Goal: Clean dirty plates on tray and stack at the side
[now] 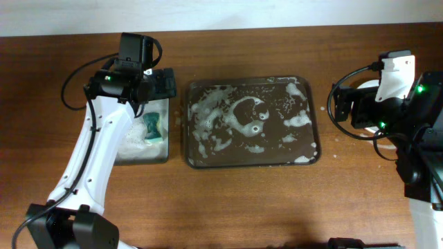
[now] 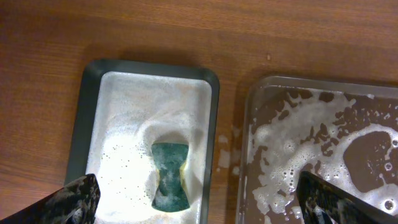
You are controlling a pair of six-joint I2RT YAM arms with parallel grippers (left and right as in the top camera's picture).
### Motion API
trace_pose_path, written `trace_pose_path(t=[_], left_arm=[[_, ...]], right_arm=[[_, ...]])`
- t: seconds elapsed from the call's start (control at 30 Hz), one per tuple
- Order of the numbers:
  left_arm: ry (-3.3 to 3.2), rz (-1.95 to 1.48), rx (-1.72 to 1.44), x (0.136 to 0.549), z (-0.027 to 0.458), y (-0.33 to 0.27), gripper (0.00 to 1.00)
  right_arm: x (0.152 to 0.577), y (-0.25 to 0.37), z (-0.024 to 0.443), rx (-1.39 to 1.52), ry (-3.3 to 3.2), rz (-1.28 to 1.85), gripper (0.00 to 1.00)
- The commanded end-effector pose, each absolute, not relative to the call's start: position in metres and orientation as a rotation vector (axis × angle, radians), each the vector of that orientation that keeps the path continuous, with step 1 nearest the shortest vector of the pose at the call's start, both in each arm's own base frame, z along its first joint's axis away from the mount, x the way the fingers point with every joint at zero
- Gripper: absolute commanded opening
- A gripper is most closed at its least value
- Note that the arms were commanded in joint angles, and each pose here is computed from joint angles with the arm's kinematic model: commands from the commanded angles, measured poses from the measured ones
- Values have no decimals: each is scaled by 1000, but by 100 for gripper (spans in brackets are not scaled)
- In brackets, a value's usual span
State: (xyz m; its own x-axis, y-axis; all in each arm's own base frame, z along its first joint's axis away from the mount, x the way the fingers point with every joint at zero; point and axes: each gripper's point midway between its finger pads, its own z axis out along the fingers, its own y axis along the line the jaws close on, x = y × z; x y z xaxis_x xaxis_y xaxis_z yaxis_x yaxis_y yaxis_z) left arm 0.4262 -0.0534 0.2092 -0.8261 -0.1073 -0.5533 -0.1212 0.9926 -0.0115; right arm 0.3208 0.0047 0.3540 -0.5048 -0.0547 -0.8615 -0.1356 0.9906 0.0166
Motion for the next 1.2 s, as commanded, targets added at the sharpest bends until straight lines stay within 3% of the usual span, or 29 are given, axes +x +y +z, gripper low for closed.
trace_pose_path(t=[0.0, 0.27, 0.67, 1.17], left_arm=[[2556, 23, -173, 427, 206, -53, 99], [2556, 23, -173, 427, 206, -53, 99], [2556, 23, -173, 427, 206, -53, 99], [2556, 22, -171, 427, 206, -54, 99]], right_arm=[[320, 12, 354, -223, 2090, 96, 98], [313, 29, 312, -282, 1933, 55, 98], [248, 39, 206, -268, 1584, 96, 98], [238, 54, 164, -339, 1581, 171, 98]])
